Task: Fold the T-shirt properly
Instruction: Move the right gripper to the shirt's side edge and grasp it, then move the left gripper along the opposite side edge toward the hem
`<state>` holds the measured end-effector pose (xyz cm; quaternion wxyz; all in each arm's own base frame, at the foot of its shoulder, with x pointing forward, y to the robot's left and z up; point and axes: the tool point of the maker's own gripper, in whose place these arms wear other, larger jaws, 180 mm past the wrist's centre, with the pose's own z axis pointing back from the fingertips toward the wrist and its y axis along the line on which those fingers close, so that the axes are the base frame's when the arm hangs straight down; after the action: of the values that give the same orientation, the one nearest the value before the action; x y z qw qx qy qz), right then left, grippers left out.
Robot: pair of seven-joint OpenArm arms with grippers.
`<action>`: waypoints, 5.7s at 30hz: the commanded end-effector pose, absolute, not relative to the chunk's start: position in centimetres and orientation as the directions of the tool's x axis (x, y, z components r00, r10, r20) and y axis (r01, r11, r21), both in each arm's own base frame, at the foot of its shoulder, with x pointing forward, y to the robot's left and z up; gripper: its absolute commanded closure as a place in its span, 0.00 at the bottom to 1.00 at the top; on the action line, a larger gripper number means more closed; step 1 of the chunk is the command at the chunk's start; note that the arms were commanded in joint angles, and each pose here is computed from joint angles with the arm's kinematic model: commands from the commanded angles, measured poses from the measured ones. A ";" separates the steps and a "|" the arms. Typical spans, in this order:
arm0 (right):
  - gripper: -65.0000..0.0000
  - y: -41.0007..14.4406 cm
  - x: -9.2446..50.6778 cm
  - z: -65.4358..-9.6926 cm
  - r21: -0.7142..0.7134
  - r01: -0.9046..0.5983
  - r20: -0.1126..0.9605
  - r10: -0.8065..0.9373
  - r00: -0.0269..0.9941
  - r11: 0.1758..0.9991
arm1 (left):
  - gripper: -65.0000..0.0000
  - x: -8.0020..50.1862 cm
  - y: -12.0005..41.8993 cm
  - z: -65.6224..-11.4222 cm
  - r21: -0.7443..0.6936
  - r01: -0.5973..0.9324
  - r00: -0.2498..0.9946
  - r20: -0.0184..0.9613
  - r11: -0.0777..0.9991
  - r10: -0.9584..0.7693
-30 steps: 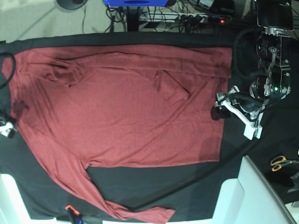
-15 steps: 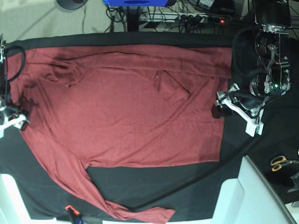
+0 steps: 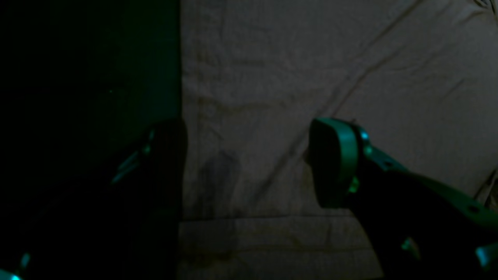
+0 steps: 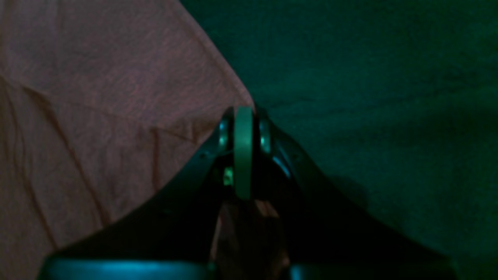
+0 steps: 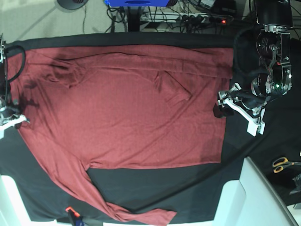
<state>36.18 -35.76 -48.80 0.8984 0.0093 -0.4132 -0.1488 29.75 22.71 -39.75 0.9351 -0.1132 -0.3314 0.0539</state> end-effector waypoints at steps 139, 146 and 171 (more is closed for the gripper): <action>1.00 -31.7 39.5 -48.1 -0.016 0.048 0.632 -0.027 0.775 0.999 | 0.29 31.1 24.8 -39.5 -0.235 -0.062 0.720 0.663 0.970 0.206; 1.00 -31.7 40.9 -46.1 -0.041 0.025 0.693 0.011 0.721 0.999 | 0.29 32.4 25.1 -39.4 -0.246 -0.082 0.713 0.663 0.966 0.229; 1.00 -32.3 41.5 -42.5 -0.061 0.044 0.721 0.014 0.693 0.997 | 0.77 38.0 25.9 -47.3 -0.393 -0.387 0.758 0.380 0.834 0.530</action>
<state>39.76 -31.18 -44.83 0.9326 -0.0272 -0.3599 -0.0061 37.36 25.66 -47.96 0.9262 -0.1465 -0.2416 0.2498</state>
